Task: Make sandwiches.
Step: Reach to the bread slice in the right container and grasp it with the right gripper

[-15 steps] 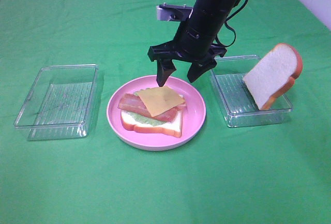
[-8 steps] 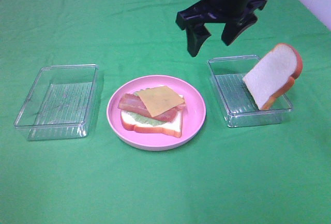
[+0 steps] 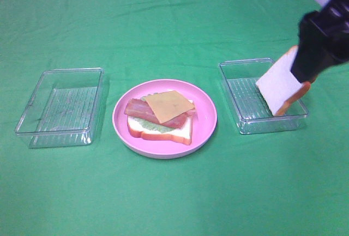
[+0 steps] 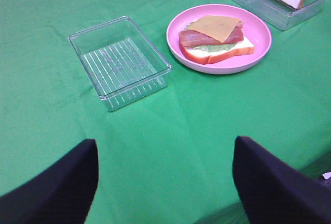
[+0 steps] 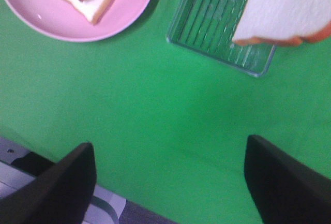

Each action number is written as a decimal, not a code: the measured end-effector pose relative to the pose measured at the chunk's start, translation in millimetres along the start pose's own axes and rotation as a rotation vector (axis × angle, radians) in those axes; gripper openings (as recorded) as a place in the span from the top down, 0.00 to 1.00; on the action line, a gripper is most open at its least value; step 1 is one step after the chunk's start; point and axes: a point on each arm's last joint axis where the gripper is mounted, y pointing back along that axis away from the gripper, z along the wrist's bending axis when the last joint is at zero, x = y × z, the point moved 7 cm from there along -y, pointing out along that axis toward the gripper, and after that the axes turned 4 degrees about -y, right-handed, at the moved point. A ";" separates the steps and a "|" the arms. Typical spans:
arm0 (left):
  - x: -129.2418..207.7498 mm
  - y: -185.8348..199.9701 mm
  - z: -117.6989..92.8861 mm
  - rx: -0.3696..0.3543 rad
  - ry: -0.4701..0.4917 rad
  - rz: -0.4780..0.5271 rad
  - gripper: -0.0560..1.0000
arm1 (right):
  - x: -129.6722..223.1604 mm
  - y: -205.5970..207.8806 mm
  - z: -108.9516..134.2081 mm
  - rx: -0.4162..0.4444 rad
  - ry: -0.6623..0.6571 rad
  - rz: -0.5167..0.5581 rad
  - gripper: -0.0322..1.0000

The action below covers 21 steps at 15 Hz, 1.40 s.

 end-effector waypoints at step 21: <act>-67.4 -32.5 7.9 0.010 0.082 -0.167 0.29 | 208.2 28.4 -1.2 -0.044 0.103 -0.702 0.25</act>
